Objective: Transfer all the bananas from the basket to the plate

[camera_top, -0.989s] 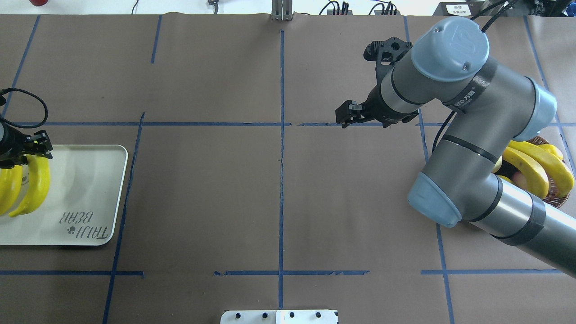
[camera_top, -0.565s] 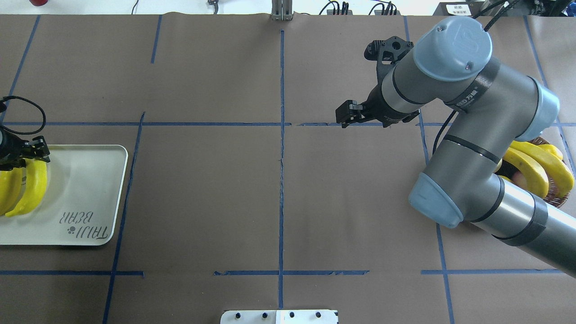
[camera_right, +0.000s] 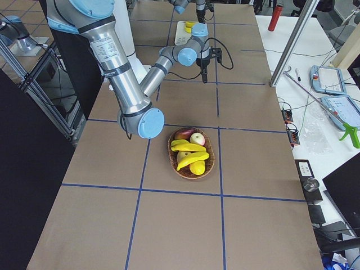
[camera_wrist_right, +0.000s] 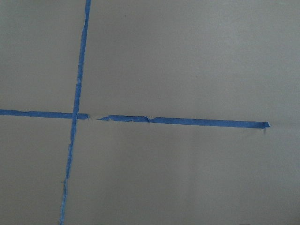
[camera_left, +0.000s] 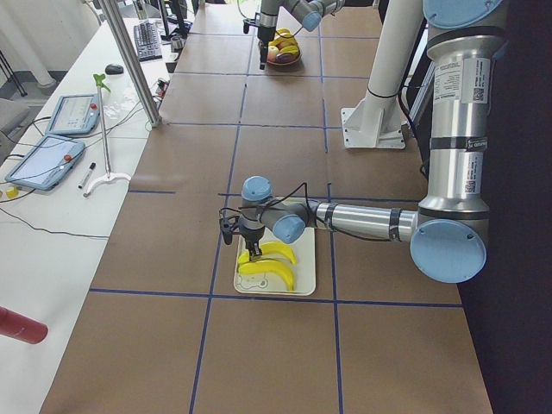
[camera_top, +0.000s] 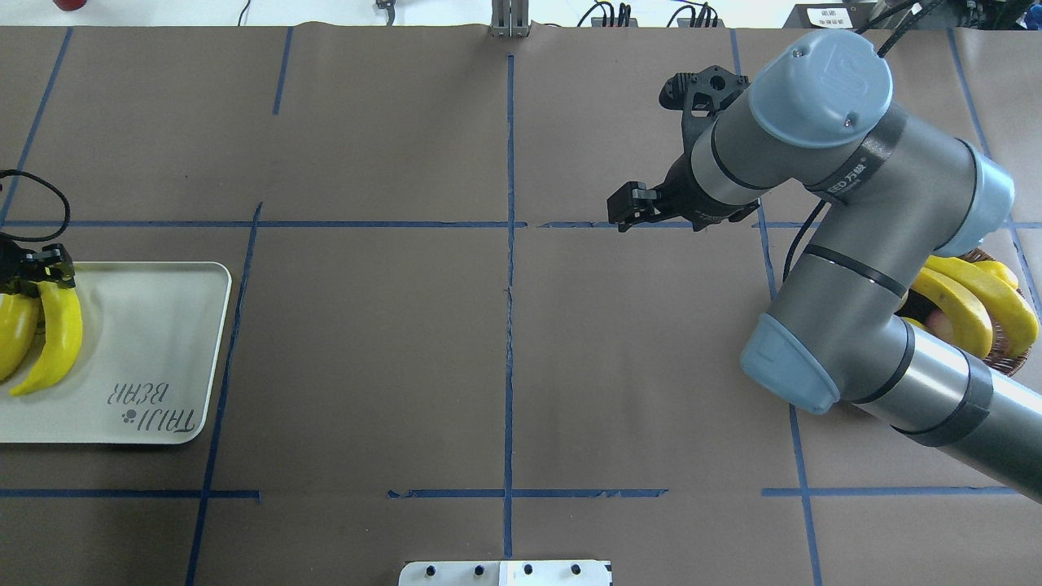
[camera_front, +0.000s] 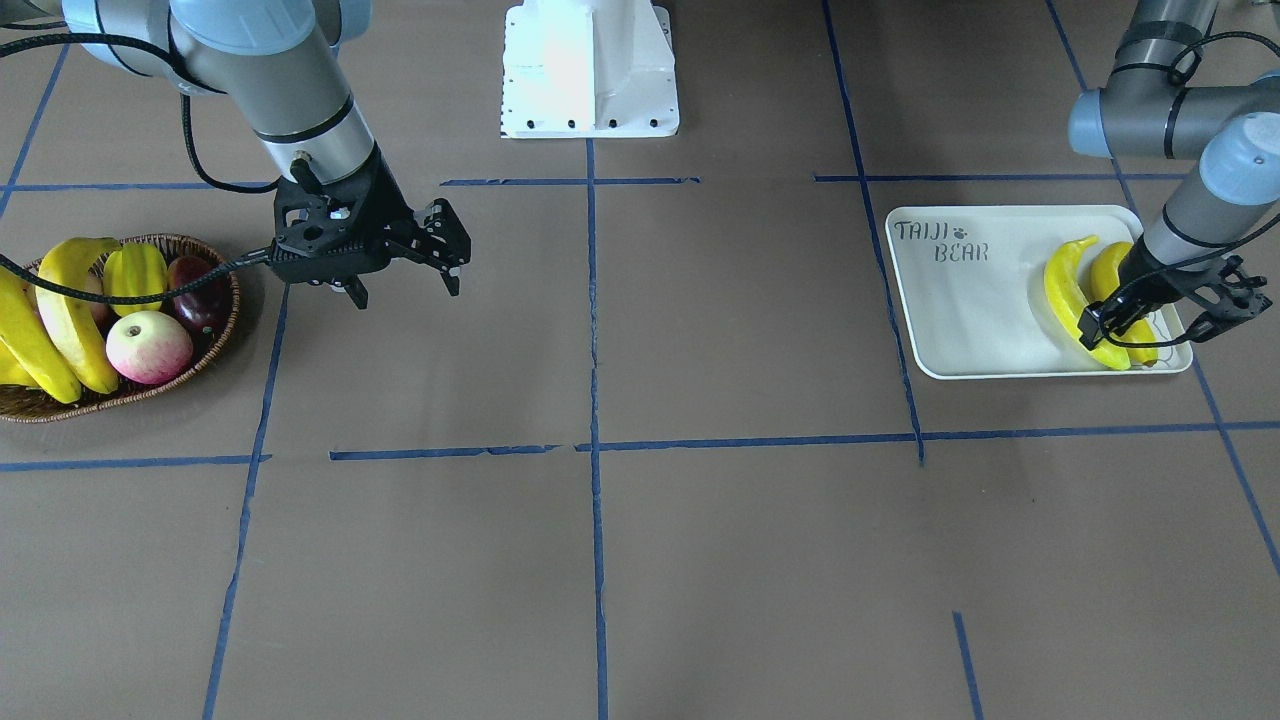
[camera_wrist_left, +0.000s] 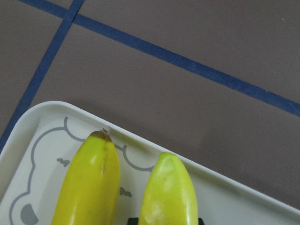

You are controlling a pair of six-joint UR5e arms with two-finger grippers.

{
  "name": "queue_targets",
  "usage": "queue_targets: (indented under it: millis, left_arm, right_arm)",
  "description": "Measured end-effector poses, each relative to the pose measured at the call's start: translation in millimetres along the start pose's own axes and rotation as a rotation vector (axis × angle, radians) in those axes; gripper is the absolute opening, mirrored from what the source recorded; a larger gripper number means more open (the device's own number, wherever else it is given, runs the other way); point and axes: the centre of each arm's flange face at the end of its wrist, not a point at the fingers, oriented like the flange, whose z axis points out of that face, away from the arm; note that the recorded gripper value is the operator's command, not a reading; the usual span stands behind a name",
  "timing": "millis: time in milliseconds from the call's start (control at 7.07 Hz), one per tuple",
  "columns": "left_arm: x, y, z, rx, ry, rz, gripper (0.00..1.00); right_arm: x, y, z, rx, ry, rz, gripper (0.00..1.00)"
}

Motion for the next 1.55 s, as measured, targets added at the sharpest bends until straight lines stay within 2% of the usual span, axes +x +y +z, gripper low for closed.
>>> queue_targets:
  millis: [424, 565, 707, 989, 1272, 1414, 1555]
  left_arm:
    - [-22.4, -30.8, -40.2, -0.041, 0.070, 0.034, 1.00]
    - [-20.9, -37.4, -60.5, -0.045, 0.094, 0.078, 1.00]
    - [-11.3, -37.4, -79.9, -0.040, 0.116, 0.139, 1.00]
    - [15.0, -29.6, -112.8, -0.024, 0.167, 0.218, 1.00]
    - [35.3, -23.4, -127.4, -0.033, 0.212, 0.254, 1.00]
    - [42.2, -19.6, -127.7, -0.041, 0.221, 0.263, 1.00]
    - [45.7, -17.0, -126.9, -0.047, 0.224, 0.268, 1.00]
  right_arm:
    - [5.4, -6.1, -3.8, 0.002, 0.004, 0.011, 1.00]
    - [14.4, -13.2, -9.7, -0.011, 0.008, 0.016, 1.00]
    - [32.2, -20.8, -19.7, -0.035, 0.017, -0.006, 1.00]
    - [96.7, -25.4, -38.2, -0.081, 0.072, -0.120, 1.00]
    - [188.0, -10.0, -47.4, -0.123, 0.138, -0.234, 1.00]
    - [229.2, 10.6, -51.2, -0.148, 0.168, -0.251, 1.00]
    - [265.3, 37.6, -53.5, -0.164, 0.189, -0.228, 1.00]
